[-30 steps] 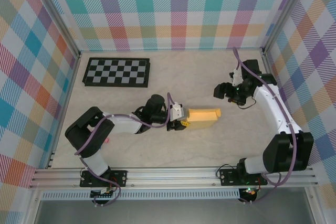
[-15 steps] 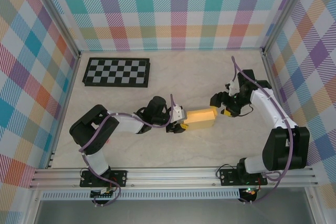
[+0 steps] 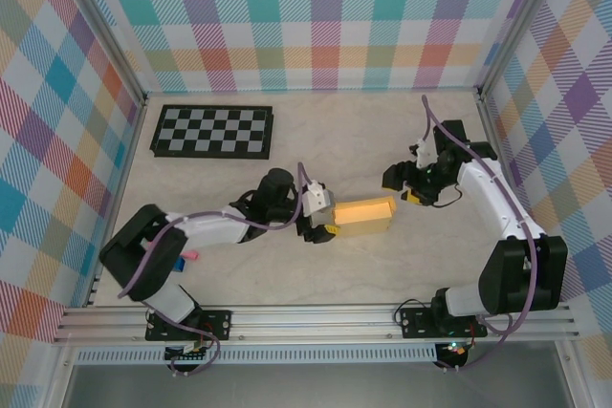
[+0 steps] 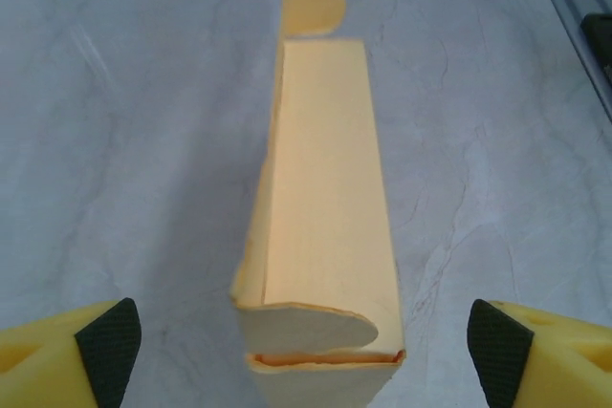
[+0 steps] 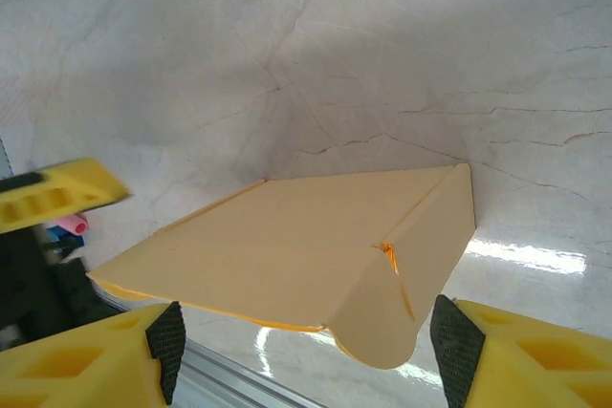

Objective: Fold the paper box

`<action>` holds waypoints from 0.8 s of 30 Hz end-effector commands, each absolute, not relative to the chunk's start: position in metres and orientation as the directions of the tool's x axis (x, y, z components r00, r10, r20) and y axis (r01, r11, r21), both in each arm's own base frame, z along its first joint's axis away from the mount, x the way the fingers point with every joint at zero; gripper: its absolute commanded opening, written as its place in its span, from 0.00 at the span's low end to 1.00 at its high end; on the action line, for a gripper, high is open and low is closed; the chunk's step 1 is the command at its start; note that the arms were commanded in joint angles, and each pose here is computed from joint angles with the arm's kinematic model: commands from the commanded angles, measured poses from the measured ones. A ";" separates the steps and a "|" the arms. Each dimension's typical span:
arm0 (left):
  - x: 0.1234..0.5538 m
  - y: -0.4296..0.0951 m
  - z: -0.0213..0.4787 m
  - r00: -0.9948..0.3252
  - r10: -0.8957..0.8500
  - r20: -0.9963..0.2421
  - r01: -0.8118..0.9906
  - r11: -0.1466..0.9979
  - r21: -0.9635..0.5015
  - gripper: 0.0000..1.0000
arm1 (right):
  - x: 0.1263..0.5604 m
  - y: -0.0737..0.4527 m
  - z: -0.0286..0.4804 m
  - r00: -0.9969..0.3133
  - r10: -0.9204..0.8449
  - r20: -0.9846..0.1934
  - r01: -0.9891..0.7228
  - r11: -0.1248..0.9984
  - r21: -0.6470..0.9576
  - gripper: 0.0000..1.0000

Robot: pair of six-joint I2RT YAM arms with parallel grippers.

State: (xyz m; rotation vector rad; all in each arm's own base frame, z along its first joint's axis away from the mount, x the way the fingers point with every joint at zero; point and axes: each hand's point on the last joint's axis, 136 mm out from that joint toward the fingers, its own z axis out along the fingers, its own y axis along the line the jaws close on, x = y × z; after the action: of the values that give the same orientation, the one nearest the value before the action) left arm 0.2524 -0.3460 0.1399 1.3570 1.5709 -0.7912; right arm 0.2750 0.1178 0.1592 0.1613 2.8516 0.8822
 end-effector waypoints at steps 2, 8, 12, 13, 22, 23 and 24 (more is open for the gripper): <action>0.250 -0.319 0.176 -0.142 0.363 -0.921 0.940 0.342 -0.010 1.00 | 0.274 0.120 0.166 -0.983 0.120 -0.140 0.023 0.833 0.552 0.64; 0.258 -0.277 0.226 -0.414 0.122 -0.902 0.740 0.622 -0.255 1.00 | 0.270 0.122 0.171 -0.982 0.109 -0.155 0.004 0.830 0.558 0.60; 0.279 -0.231 0.207 -0.736 -0.235 -0.635 0.187 0.831 -0.524 1.00 | 0.267 0.127 0.169 -0.985 0.092 -0.147 -0.007 0.828 0.561 0.59; 0.276 -0.227 0.196 -0.790 -0.246 -0.562 0.103 0.850 -0.516 1.00 | 0.266 0.129 0.169 -0.986 0.090 -0.143 -0.007 0.827 0.562 0.58; 0.231 -0.287 0.160 -0.965 -0.118 -0.235 0.031 0.838 -0.545 1.00 | 0.258 0.136 0.159 -0.990 0.080 -0.116 0.002 0.827 0.562 0.57; 0.228 -0.292 0.160 -0.968 -0.101 -0.231 0.044 0.834 -0.550 0.98 | 0.257 0.137 0.158 -0.991 0.077 -0.111 0.002 0.827 0.562 0.57; 0.226 -0.295 0.161 -0.968 -0.089 -0.233 0.057 0.833 -0.551 0.98 | 0.256 0.138 0.158 -0.991 0.075 -0.109 0.000 0.826 0.563 0.57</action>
State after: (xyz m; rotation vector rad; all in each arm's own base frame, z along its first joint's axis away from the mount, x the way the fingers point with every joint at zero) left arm 0.2468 -0.2882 0.1587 0.0141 2.6704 -0.8036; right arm 0.2627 0.1343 0.1557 0.0609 2.8811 0.8628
